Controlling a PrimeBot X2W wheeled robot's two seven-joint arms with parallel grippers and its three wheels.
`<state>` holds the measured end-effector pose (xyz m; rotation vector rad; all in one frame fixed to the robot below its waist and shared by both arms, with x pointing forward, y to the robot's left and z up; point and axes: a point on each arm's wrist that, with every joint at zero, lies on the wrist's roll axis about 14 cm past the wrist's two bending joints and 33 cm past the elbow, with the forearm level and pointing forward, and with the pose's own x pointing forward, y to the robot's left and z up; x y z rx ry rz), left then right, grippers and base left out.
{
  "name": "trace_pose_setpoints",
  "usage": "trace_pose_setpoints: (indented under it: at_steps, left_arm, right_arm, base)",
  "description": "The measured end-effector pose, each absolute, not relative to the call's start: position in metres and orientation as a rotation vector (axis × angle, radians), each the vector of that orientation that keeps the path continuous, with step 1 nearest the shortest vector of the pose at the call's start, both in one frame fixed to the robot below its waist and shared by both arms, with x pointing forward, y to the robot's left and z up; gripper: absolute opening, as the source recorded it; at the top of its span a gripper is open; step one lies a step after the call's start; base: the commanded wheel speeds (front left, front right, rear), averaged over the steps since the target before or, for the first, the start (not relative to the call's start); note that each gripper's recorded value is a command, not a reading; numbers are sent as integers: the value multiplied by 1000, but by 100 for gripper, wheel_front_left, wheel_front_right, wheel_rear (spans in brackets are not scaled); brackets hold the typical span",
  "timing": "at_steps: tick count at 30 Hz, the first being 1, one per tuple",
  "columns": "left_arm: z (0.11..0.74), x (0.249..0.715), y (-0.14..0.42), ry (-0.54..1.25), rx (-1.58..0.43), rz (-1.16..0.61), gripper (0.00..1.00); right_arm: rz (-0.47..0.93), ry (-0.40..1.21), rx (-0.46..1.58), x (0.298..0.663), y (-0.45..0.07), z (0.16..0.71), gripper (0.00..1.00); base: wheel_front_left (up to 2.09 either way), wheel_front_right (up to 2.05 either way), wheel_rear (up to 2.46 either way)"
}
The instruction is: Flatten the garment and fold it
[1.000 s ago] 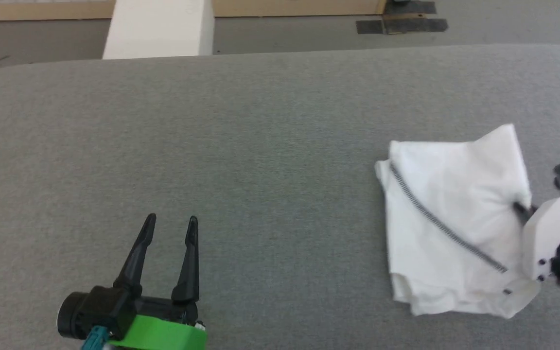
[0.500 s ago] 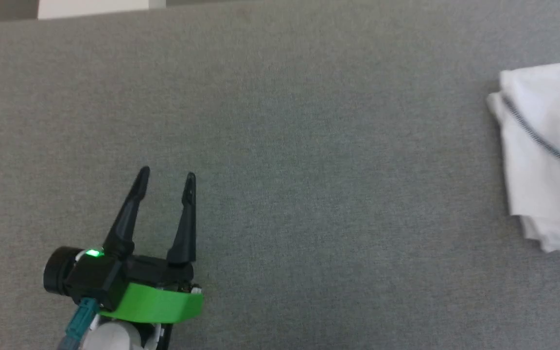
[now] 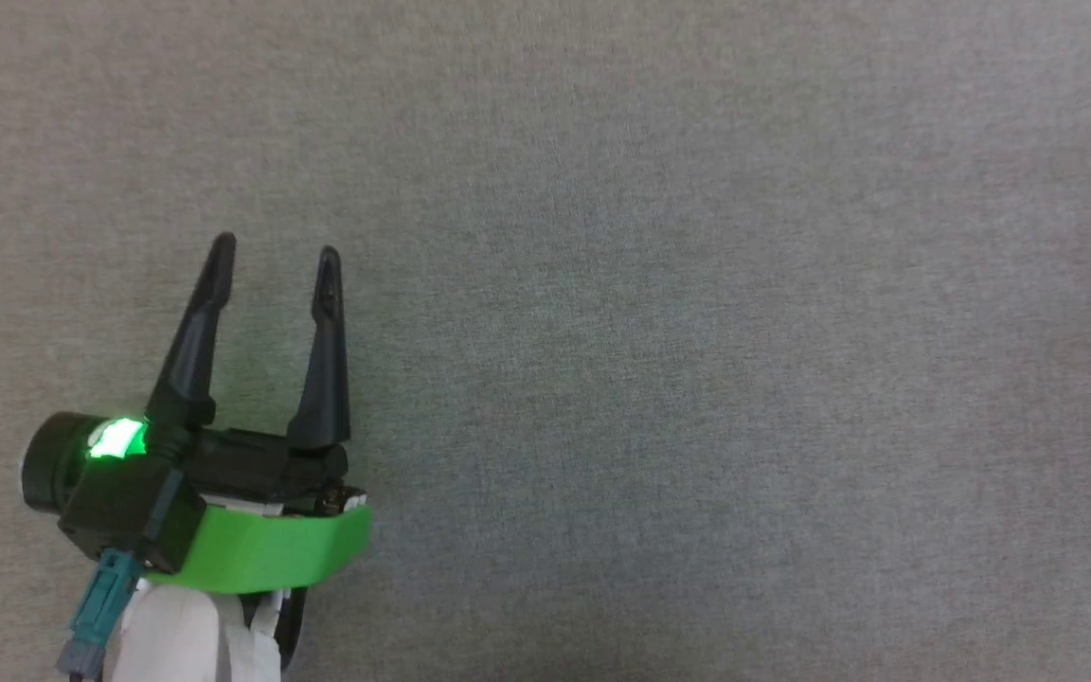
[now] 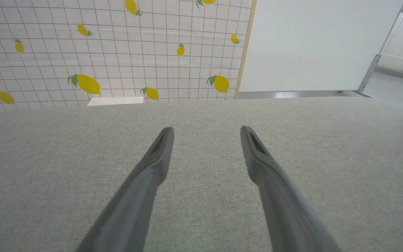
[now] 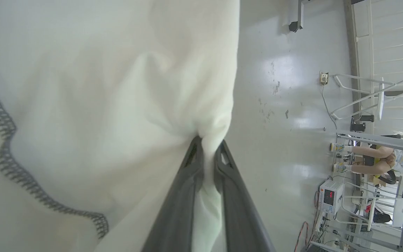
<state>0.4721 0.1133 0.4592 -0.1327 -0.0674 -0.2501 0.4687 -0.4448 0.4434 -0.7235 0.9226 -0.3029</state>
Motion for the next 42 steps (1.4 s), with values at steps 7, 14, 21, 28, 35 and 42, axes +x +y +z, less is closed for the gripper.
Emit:
trace_pose_setpoints:
  at_steps: [7,14,21,28,35,42]
  left_arm:
    - [447,481,123,-57,-100,-199,100]
    - [466,478,120,-95,-99,-202,100]
    - [482,457,119,-98,-104,-198,100]
    - [503,426,126,-114,-98,-169,100]
    - [527,396,136,-156,-116,-132,100]
    - [544,373,143,-195,-115,-108,100]
  right_arm:
    - [-322,936,-732,466,-454,429,100]
    - [-331,847,-661,459,-451,440,100]
    - [-329,620,-511,461,-424,477,100]
    - [-282,440,-316,436,-377,496,100]
    - [-184,221,-191,414,-311,526,100]
    - [-96,20,-132,387,-252,557,100]
  base:
    - [0,0,0]
    - [0,0,0]
    - [0,0,0]
    - [0,0,0]
    - [0,0,0]
    - [0,0,0]
